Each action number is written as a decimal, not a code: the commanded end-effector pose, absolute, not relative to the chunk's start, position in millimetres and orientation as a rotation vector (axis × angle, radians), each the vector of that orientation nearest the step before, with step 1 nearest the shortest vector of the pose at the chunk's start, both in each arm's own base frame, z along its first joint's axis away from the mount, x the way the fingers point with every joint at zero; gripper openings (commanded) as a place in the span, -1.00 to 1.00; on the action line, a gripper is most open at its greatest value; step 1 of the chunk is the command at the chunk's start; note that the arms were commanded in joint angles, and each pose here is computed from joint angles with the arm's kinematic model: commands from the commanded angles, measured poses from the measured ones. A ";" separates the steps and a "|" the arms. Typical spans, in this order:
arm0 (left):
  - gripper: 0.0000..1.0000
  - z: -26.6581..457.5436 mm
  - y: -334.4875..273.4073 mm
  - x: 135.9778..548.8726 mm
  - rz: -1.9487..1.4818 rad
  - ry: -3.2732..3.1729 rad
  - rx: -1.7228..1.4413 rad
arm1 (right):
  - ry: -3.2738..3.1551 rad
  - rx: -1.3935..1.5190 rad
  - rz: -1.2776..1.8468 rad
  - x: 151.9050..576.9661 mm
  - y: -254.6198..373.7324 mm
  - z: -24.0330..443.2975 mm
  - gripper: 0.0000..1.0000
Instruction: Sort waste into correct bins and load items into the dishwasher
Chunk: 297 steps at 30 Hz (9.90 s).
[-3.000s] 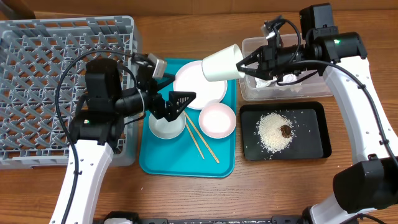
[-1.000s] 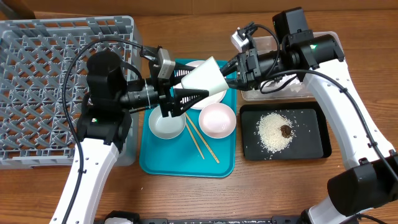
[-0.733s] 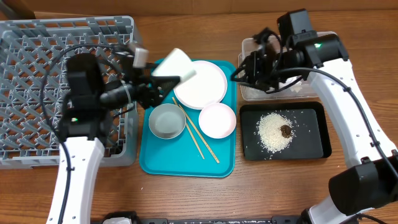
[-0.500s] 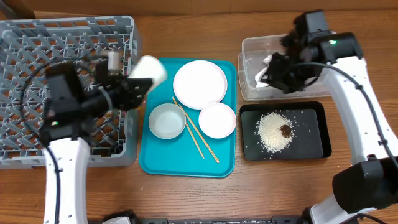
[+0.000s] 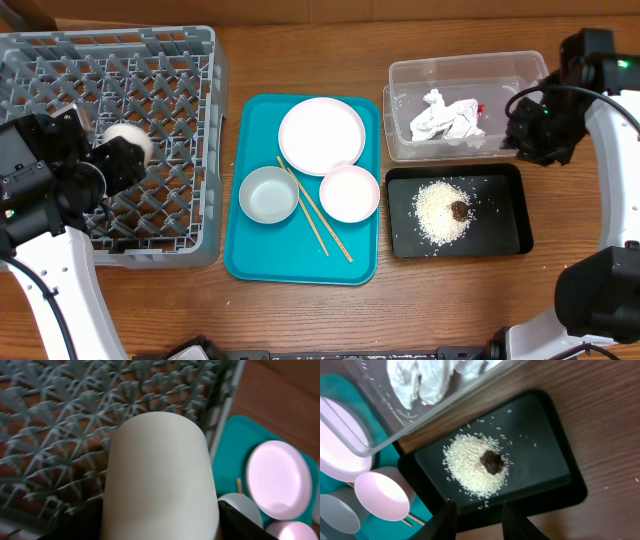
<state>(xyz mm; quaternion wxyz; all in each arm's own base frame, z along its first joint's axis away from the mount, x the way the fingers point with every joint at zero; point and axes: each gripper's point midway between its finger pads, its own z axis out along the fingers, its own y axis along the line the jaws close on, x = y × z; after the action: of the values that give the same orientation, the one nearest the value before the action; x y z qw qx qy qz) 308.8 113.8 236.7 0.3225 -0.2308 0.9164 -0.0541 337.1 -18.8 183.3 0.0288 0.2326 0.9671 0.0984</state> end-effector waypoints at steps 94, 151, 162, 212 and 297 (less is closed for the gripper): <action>-0.92 90.7 -142.6 348.8 -0.115 3.100 0.428 | 2.980 0.697 0.243 323.9 -32.2 196.0 0.12; -0.92 173.4 81.5 451.0 -1.418 1.926 0.047 | 3.014 0.710 0.244 317.2 -30.9 188.3 0.11; 0.14 129.6 124.3 430.9 -1.294 2.215 -0.232 | 3.014 0.710 0.244 317.2 -30.9 188.3 0.11; 0.99 164.9 -236.9 346.3 -0.490 2.639 1.085 | 3.016 0.951 0.104 293.6 -71.2 186.4 0.31; -0.92 243.0 23.7 527.0 -1.038 1.983 0.388 | 3.015 0.950 0.103 293.8 -71.2 186.4 0.31</action>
<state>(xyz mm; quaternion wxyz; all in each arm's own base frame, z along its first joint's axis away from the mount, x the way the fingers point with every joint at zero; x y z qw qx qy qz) 526.3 20.7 246.0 0.4179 0.1519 0.8209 -0.3582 296.0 -70.7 176.6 -0.0299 0.2992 0.9531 0.0350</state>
